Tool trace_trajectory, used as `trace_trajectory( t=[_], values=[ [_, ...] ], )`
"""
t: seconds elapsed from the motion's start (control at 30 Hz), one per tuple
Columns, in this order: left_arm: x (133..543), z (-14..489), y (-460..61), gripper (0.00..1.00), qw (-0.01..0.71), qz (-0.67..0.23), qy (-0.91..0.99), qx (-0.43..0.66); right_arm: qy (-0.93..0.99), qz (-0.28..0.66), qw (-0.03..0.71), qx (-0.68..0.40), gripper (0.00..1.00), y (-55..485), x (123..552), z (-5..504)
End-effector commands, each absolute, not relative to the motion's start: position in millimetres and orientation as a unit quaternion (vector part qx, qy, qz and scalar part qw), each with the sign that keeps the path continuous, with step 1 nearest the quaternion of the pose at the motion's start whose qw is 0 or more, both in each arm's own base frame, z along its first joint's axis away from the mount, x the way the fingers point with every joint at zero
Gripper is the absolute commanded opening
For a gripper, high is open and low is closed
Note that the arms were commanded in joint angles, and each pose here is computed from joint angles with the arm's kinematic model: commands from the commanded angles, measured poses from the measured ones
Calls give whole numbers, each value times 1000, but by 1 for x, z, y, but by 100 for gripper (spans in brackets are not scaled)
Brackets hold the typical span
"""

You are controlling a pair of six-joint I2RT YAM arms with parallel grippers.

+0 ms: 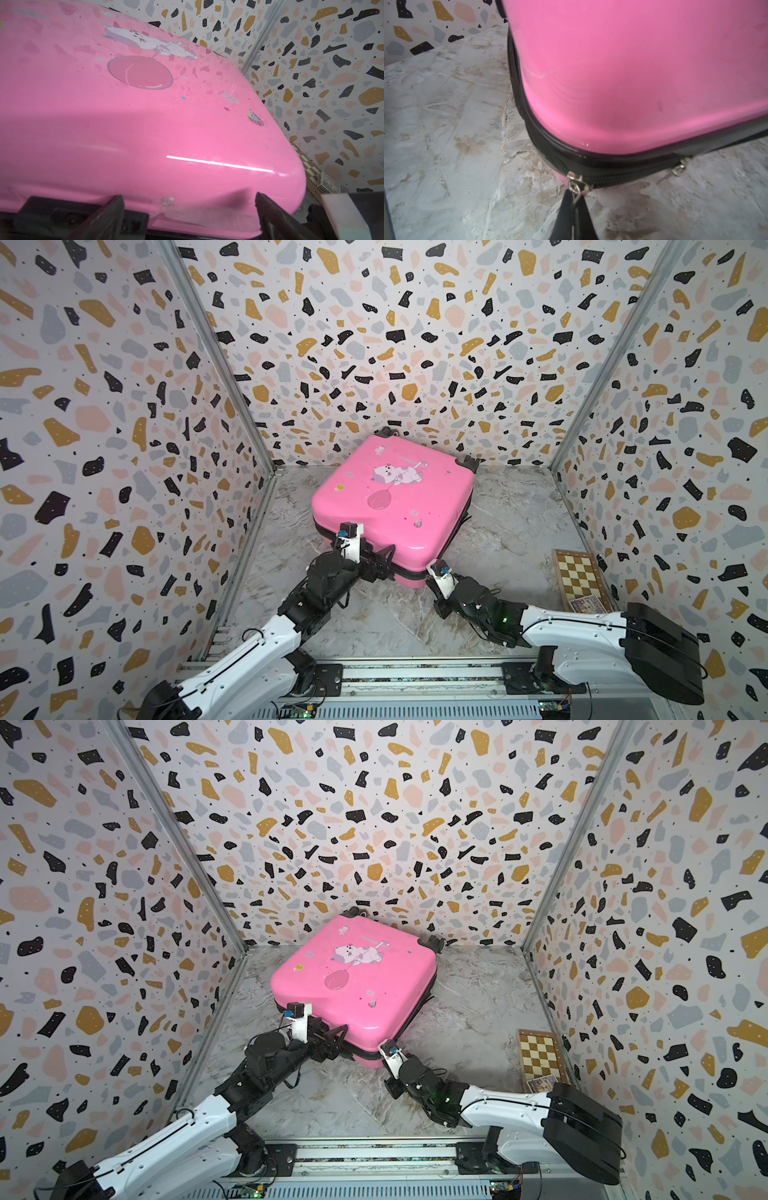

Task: Open the suitcase zippers
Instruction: Unzip the zipper on the suitcase, then adjust the suitcase at the center of the board.

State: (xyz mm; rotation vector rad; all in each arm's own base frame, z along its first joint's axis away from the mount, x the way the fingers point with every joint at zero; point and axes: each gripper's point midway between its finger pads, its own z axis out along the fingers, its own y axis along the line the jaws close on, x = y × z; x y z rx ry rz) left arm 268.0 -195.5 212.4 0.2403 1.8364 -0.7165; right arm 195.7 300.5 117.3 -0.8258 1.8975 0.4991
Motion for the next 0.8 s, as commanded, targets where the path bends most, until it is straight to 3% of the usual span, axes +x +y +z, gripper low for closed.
trace_trajectory(
  t=[0.0, 0.2, 0.6, 0.77],
  values=[
    [262, 223, -217, 99, 534, -349, 759, 130, 760, 219, 449, -415, 0, 327, 161, 108],
    [259, 228, -216, 99, 538, -352, 755, 128, 775, 201, 439, -408, 0, 328, 157, 101],
    [249, 263, -161, 99, 609, -277, 739, 71, 822, 248, 417, -299, 0, 268, 139, 96],
    [260, 270, -116, 99, 609, -170, 775, -6, 842, 260, 411, -233, 0, 238, 137, 95]
  ],
)
